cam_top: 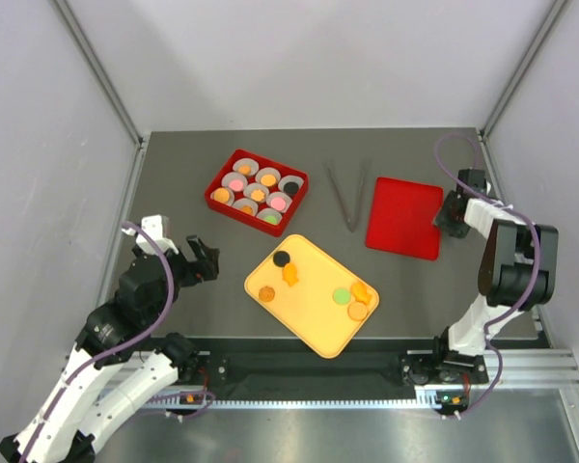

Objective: Pack the cookies

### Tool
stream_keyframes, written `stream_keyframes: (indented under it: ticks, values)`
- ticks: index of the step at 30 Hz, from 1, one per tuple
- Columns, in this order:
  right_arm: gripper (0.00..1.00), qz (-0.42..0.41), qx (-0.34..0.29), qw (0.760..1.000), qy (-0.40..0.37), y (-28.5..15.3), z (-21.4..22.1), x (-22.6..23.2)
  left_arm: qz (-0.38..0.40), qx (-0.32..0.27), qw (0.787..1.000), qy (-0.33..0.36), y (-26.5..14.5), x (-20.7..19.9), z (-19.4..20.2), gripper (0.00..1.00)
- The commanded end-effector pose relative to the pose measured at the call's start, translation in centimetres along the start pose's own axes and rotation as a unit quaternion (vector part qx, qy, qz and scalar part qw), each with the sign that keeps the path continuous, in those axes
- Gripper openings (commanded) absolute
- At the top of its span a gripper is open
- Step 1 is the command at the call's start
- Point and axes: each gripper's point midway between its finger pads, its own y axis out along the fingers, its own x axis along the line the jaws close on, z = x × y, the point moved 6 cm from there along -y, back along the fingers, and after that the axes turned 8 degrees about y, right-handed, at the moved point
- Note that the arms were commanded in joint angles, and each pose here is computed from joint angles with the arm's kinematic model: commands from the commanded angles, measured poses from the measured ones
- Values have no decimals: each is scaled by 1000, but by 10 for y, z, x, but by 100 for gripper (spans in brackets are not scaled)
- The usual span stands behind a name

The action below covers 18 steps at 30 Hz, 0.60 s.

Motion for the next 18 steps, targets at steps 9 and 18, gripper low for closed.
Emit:
stream_keyframes:
  ticks: [9, 18]
  values:
    - [26, -24, -8, 1000, 5, 17, -14, 13, 42, -3, 999, 0, 8, -18, -10, 97]
    - [0, -48, -12, 999, 7, 1, -25, 20, 156, 19, 986, -64, 41, -82, -41, 97]
